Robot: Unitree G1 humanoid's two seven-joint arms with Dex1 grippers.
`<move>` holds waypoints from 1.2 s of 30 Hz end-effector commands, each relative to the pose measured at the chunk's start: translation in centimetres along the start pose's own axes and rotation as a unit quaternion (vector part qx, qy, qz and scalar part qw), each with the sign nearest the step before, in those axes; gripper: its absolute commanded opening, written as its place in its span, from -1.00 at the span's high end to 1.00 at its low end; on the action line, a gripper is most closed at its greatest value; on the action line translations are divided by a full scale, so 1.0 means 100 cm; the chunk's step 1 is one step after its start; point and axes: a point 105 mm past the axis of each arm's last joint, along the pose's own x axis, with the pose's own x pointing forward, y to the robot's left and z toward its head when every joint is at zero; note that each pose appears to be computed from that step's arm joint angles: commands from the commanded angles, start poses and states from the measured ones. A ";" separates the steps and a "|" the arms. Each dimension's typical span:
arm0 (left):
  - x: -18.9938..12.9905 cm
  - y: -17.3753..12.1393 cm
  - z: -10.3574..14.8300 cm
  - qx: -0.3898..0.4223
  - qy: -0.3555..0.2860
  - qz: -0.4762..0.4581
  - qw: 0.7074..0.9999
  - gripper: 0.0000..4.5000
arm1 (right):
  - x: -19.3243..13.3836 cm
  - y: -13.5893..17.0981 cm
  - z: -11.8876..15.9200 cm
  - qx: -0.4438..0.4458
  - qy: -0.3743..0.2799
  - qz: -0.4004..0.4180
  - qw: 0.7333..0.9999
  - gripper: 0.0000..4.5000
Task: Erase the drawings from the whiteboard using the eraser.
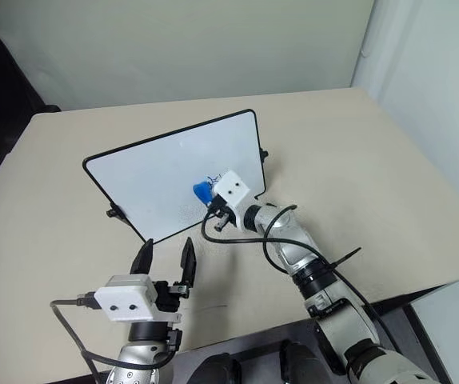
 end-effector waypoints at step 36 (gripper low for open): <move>0.005 -0.006 0.011 0.006 -0.023 -0.016 1.000 -0.52 | 0.002 0.004 0.053 -0.037 -0.061 0.009 0.997 0.85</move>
